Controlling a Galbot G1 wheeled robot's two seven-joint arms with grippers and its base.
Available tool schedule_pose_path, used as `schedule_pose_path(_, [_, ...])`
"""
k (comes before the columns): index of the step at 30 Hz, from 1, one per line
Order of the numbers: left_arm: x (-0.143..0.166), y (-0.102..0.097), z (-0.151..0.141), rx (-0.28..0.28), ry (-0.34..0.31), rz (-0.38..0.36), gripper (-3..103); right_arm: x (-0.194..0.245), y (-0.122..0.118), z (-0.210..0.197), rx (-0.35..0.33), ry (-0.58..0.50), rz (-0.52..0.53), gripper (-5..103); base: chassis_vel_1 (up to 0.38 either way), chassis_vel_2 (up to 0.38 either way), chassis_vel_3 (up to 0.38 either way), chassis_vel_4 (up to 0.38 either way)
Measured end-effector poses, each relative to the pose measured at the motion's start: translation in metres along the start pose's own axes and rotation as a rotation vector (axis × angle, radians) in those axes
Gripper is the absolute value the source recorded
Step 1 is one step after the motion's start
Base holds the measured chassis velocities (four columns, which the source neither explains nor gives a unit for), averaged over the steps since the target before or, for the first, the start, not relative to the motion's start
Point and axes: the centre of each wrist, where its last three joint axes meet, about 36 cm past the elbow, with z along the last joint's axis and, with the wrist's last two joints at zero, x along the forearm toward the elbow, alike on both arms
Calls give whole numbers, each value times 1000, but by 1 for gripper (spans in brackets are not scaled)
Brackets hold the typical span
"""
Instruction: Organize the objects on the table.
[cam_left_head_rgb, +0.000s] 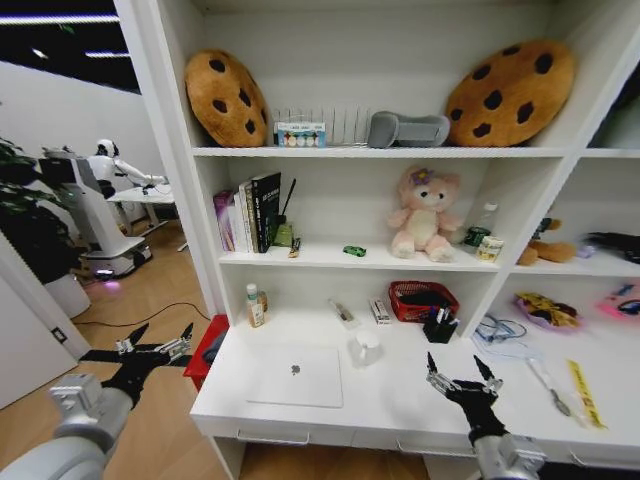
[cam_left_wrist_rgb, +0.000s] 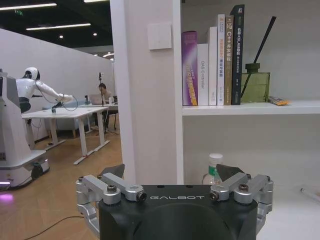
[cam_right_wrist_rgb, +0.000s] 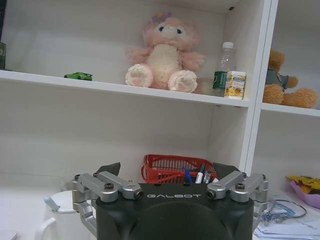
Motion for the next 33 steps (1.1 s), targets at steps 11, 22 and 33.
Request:
schedule_pose_path(11, [0,0,0,0,0,0,100,0,0,0,0,0,0,100,231,-207,-248,225])
schedule_pose_path(22, [0,0,0,0,0,1,100,0,0,0,0,1,0,100,328,-326,-329,331])
schedule_pose_path(33, [0,0,0,0,0,1,100,0,0,0,0,0,0,100,42,-52,-101,84])
